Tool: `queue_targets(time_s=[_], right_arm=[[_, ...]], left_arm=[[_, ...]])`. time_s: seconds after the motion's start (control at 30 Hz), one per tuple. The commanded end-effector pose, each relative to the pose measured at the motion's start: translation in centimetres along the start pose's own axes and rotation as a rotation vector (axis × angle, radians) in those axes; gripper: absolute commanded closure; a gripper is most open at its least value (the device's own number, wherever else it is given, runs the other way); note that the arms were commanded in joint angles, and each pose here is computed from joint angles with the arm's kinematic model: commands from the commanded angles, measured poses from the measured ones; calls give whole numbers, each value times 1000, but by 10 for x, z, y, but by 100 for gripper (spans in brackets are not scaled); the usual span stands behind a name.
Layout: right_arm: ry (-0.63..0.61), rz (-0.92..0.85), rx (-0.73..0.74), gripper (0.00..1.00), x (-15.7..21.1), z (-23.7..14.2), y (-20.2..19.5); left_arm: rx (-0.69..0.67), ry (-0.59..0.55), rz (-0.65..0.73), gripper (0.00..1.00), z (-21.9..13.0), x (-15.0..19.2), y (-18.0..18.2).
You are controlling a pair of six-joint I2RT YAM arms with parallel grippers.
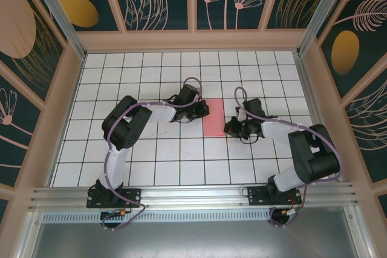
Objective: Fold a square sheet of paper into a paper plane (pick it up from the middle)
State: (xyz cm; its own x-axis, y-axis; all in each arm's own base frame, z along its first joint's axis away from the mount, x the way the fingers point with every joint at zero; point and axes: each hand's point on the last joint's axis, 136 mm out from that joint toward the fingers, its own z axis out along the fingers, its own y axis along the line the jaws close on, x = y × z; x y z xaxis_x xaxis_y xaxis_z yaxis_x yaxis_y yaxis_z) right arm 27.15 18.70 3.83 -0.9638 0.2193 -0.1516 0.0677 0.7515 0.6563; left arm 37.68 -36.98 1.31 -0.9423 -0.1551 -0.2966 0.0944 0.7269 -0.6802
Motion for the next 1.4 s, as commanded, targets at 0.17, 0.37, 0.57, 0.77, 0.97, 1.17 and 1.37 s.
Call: queue_targets(time_s=[0.17,0.37,0.57,0.77,0.97,1.17,1.37], right_arm=[[-30,-35,-53,100,-48,21,30],[4,-13,-24,100,-47,40,16],[52,37,17,100,-11,36,-10],[86,95,50,100,33,20,-34],[59,84,42,100,39,6,-30],[-61,-11,-1,100,-5,-8,14],[-65,-50,141,100,-17,10,9]], left_arm=[[-332,117,-72,100,3,49,104],[-335,119,-73,100,3,49,104],[-352,121,-77,100,3,50,108],[-359,121,-82,100,3,51,110],[-330,108,-33,100,4,39,96],[-175,48,90,99,-5,-6,26],[-57,-48,157,79,-35,-44,-32]])
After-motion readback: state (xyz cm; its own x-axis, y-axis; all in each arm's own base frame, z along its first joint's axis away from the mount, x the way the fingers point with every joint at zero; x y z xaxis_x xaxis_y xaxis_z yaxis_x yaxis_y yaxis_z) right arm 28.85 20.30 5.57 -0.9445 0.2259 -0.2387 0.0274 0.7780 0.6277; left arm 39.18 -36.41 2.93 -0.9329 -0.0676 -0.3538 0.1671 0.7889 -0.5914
